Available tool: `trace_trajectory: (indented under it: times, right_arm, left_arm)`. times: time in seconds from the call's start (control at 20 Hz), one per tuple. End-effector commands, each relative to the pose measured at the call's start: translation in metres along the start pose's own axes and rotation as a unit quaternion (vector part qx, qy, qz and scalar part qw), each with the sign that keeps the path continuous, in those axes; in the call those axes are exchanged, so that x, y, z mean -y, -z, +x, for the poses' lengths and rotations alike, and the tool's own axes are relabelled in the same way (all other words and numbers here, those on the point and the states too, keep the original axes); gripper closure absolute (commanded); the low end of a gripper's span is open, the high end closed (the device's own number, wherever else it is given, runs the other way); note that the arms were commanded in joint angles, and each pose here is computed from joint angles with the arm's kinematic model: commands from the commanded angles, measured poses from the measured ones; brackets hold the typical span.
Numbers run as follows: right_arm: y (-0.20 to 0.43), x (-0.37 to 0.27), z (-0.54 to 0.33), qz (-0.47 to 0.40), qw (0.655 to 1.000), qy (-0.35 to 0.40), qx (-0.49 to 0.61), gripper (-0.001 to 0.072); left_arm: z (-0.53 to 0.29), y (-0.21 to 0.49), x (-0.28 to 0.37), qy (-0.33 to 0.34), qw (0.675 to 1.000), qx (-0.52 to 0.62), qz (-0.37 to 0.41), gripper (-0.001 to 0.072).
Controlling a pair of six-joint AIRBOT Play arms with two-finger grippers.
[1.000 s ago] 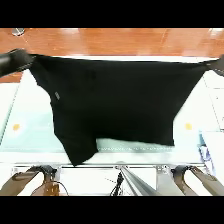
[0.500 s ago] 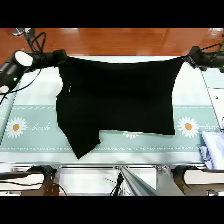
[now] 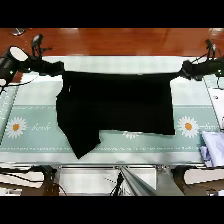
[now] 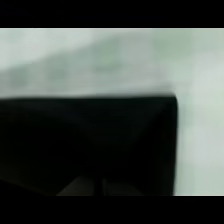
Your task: Fold the shirts.
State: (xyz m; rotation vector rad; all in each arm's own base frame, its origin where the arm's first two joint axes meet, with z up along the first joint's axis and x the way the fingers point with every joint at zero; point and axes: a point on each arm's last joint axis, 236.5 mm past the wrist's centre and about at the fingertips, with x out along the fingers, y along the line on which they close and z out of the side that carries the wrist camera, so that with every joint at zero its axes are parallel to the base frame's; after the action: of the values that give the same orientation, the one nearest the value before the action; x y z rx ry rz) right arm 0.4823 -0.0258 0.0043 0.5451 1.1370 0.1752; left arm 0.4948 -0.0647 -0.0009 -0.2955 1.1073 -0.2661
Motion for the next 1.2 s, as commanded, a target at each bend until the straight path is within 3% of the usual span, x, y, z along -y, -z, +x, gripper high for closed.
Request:
trace_trajectory:
  times: [0.0, 0.25, 0.9, 0.95, 1.0, 1.05, 1.15]
  right_arm:
    - [0.045, 0.035, 0.01, 0.004, 0.995, 0.059, -0.078, 0.0692]
    - [0.073, 0.046, 0.025, 0.022, 0.992, 0.061, -0.107, 0.0692]
    - [0.073, 0.023, 0.036, 0.012, 0.994, 0.041, -0.104, 0.0691]
    - [0.072, 0.022, 0.037, 0.013, 0.994, 0.042, -0.101, 0.0616]
    - [0.072, 0.021, 0.037, 0.019, 0.994, 0.042, -0.102, 0.0247]
    - [0.076, 0.02, 0.036, 0.018, 0.993, 0.04, -0.11, 0.0097]
    - [0.096, 0.017, 0.03, 0.022, 0.987, 0.033, -0.154, 0.0098]
  left_arm:
    - [0.014, 0.066, -0.013, 0.004, 0.99, -0.139, 0.002, 0.0685]
    - [0.029, 0.087, -0.018, 0.006, 0.984, -0.178, -0.006, 0.0685]
    - [0.022, 0.097, -0.033, -0.009, 0.98, -0.201, -0.008, 0.0683]
    - [0.023, 0.098, -0.031, -0.008, 0.979, -0.203, -0.005, 0.0566]
    - [0.023, 0.1, -0.028, -0.006, 0.978, -0.209, -0.003, 0.0212]
    - [0.02, 0.105, -0.026, -0.007, 0.975, -0.222, 0.002, 0.0003]
    - [0.008, 0.117, -0.026, -0.004, 0.968, -0.251, 0.0, 0.0004]
